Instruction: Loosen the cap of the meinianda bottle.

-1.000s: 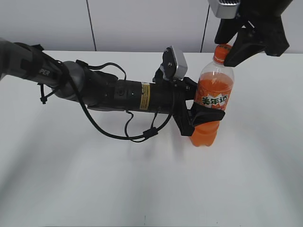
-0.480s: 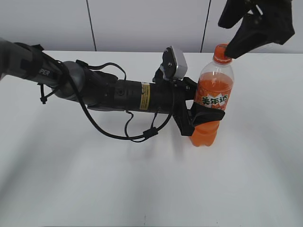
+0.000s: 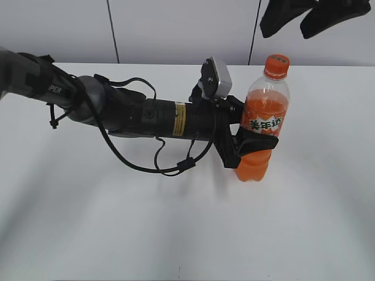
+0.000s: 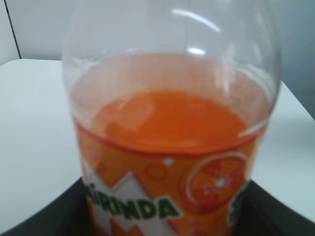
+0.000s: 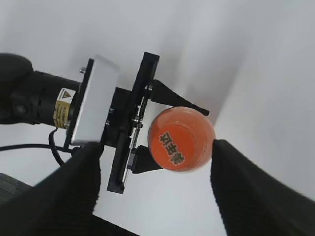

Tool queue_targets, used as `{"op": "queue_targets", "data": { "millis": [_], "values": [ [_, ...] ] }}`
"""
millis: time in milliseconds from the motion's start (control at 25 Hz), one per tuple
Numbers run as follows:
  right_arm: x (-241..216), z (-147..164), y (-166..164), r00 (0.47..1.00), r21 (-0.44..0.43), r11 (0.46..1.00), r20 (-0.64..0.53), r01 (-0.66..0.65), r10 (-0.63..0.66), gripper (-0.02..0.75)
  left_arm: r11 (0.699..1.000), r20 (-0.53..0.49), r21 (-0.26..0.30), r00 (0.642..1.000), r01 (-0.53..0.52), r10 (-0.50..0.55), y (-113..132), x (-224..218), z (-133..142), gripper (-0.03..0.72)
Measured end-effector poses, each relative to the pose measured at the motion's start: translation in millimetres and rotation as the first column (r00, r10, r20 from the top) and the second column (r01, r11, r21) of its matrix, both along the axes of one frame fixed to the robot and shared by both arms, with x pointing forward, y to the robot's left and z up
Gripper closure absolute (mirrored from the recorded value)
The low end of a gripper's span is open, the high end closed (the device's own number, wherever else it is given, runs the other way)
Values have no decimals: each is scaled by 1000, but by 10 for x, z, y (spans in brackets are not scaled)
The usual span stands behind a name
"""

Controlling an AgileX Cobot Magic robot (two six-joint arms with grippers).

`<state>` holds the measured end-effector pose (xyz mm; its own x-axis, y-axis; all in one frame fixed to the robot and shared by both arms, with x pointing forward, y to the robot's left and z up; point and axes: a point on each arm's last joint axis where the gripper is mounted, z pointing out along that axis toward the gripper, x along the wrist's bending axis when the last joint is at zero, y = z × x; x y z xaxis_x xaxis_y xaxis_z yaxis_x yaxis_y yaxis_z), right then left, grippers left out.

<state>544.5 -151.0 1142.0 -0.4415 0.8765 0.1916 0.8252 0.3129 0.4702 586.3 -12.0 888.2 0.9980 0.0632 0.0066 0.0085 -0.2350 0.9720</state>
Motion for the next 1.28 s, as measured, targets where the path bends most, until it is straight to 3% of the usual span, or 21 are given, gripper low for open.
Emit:
{"op": "queue_targets", "data": {
  "millis": [160,640,760,920,1160,1280],
  "values": [
    [72,-114,3,992,-4,994,-66,112,-112,216,1000,0,0,1000,0,0,0,0,0,262],
    [223,-412,53,979,-62,990,-154,123,-132,218,1000,0,0,1000,0,0,0,0,0,262],
    [222,-412,53,979,-63,990,-155,123,-132,274,1000,0,0,1000,0,0,0,0,0,262],
    [212,-415,53,978,-65,991,-166,119,-129,470,1000,0,0,1000,-1,1,0,0,0,262],
    [211,-416,52,980,-69,992,-163,106,-116,470,1000,0,0,1000,-1,1,0,0,0,262],
    [210,-415,53,991,-91,996,-133,11,-23,470,1000,0,0,1000,-1,1,0,0,0,262]
  ]
}}
